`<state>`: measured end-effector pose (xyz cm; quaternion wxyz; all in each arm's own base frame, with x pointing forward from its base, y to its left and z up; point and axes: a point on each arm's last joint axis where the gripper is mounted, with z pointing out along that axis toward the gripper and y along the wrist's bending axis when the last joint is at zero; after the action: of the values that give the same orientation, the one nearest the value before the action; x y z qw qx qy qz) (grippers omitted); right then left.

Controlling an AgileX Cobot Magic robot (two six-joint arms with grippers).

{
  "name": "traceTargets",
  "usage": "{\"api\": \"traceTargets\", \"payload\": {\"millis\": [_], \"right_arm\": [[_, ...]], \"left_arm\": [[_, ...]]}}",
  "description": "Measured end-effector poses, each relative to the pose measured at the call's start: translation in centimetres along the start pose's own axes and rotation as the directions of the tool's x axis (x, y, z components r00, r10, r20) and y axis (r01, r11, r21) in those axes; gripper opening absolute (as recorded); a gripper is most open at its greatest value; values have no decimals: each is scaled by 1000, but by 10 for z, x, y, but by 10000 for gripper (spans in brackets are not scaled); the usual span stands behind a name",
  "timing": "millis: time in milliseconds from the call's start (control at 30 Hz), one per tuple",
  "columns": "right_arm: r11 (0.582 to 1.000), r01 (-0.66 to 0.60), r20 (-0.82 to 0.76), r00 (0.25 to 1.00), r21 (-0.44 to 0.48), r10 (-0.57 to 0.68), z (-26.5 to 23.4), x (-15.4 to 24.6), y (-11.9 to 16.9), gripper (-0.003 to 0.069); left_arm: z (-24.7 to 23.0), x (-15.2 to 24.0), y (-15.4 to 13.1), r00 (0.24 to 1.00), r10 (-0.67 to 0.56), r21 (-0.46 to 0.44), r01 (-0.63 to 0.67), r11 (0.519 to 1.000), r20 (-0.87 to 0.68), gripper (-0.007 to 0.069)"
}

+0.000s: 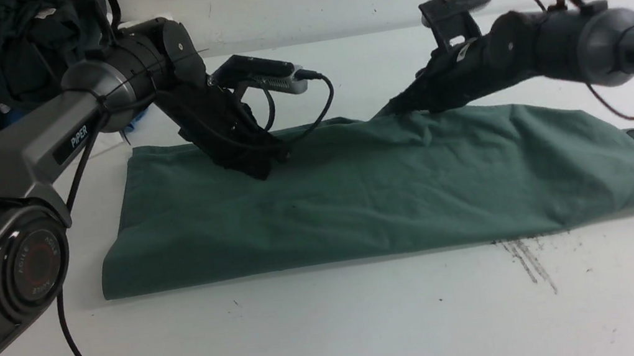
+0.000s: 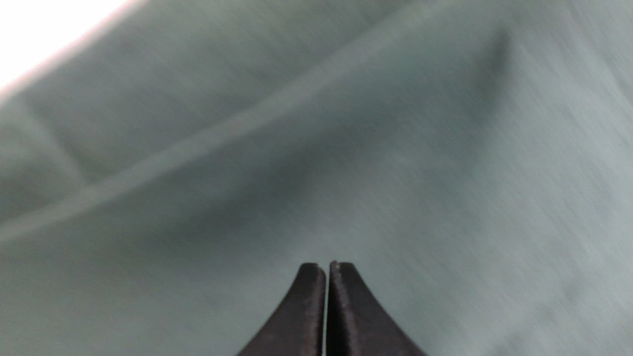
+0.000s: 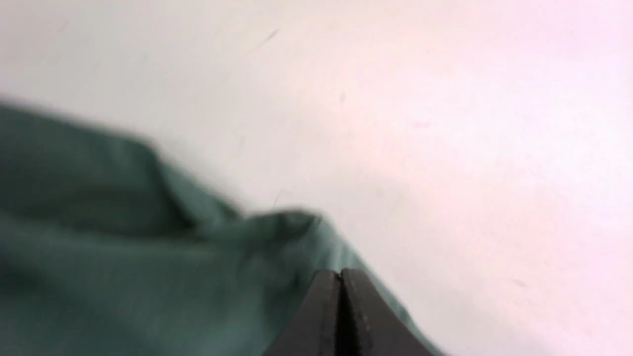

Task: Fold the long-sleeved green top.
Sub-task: Use both arms to drag the lower edge of the fabric forward and fold it over the upper edge, then use the right arm to clamp the right edge of the fabric

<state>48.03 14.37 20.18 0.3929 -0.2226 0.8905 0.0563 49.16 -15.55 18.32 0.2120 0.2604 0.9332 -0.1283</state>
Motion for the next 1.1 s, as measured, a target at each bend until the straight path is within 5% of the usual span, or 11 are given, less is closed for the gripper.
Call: {"api": "traceTargets", "payload": {"millis": [233,500,633,800,933,1100], "right_arm": [[994,108,-157,982,22,-103,-32,3,-24,-13],[984,-65,-176,980,166,94,17,60,-100,-13],[973,-95,-86,990,210,115,-17,35,-112,-13],[964,-89,-52,993,252,105,-120,-8,-115,-13],[954,-156,-182,961,257,206,-158,3,-123,6],[917,-306,-369,846,256,385,-154,55,-149,126]], "left_arm": [[12,-9,14,988,-42,-70,52,996,146,-8],[22,0,25,992,-59,-76,68,995,113,-8],[-30,-8,19,996,-1,-106,10,994,91,-8],[-162,-12,7,990,49,-174,-25,984,134,-8],[-210,0,-2,993,54,-160,-36,986,106,-8],[-236,8,-21,985,65,-67,-55,996,157,-7]]}}
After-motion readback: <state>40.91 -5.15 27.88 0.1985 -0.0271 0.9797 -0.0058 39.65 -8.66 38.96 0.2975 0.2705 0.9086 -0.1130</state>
